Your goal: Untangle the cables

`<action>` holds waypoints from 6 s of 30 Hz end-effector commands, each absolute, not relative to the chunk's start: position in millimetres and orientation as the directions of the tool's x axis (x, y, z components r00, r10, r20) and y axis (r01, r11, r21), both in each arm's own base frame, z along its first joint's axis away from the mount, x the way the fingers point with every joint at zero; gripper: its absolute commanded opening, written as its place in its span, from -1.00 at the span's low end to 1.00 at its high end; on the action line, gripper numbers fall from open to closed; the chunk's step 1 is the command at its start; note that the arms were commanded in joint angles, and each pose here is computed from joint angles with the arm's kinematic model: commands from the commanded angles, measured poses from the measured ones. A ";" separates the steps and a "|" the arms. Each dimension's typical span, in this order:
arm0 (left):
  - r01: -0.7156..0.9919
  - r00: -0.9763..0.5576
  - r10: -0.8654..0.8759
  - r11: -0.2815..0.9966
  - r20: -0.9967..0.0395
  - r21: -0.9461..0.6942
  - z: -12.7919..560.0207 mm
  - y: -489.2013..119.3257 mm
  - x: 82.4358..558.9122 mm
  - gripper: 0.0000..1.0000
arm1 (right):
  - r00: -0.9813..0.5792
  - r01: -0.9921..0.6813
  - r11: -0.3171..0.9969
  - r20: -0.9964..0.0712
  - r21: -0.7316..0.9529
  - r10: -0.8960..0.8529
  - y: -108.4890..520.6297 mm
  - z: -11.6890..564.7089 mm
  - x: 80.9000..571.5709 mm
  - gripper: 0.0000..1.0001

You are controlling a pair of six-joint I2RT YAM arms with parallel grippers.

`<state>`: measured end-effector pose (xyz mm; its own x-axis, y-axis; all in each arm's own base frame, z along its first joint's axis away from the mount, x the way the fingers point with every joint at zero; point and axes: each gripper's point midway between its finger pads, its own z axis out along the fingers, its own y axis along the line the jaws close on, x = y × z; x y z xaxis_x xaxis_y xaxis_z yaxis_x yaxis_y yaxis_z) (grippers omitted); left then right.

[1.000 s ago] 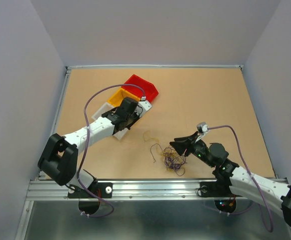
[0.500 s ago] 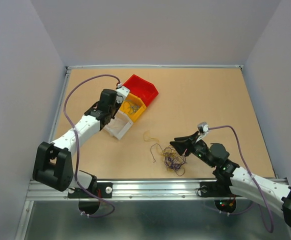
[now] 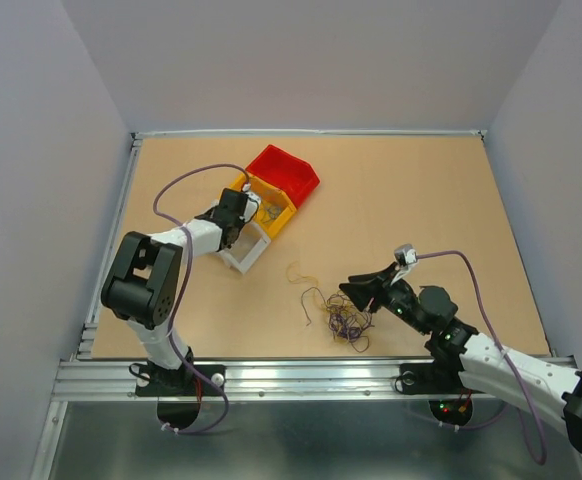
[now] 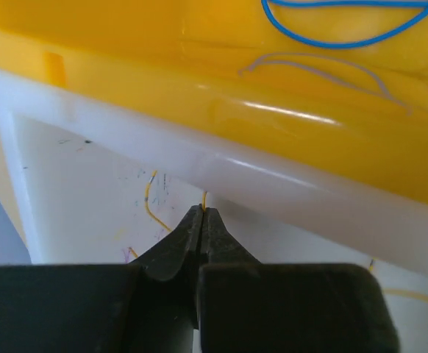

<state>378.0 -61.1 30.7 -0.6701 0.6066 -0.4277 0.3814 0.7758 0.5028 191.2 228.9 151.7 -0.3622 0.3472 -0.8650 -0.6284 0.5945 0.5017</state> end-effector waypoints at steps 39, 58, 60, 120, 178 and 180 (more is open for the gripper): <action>0.848 0.117 0.786 0.240 -0.607 0.473 77.0 -274.8 242.2 0.97 | -0.550 -0.555 0.585 -0.789 0.591 0.276 225.6 85.1 164.5 0.40; 0.759 -0.019 0.638 0.511 -0.770 0.405 131.6 -255.2 283.3 -1.00 | -0.702 -0.479 0.689 -0.709 0.543 0.071 246.0 9.0 163.4 -0.77; 0.749 -0.022 0.607 0.536 -0.794 0.389 142.3 -248.7 288.3 -1.00 | -0.696 -0.476 0.685 -0.712 0.551 0.088 245.6 10.9 163.9 -0.99; 0.182 0.153 -0.010 0.983 -0.988 0.019 316.1 -6.6 331.7 -1.00 | -0.412 -0.303 0.663 -0.722 0.684 0.556 178.5 87.6 191.4 -0.99; 0.442 0.046 0.098 0.891 -0.994 0.108 264.6 -39.1 352.7 -1.00 | -0.288 -0.250 0.718 -0.758 0.650 0.586 148.6 132.9 199.8 0.97; 0.424 0.022 0.107 0.900 -0.994 0.106 259.2 -37.6 358.6 -1.00 | -0.288 -0.250 0.719 -0.759 0.648 0.584 148.5 132.1 200.0 0.97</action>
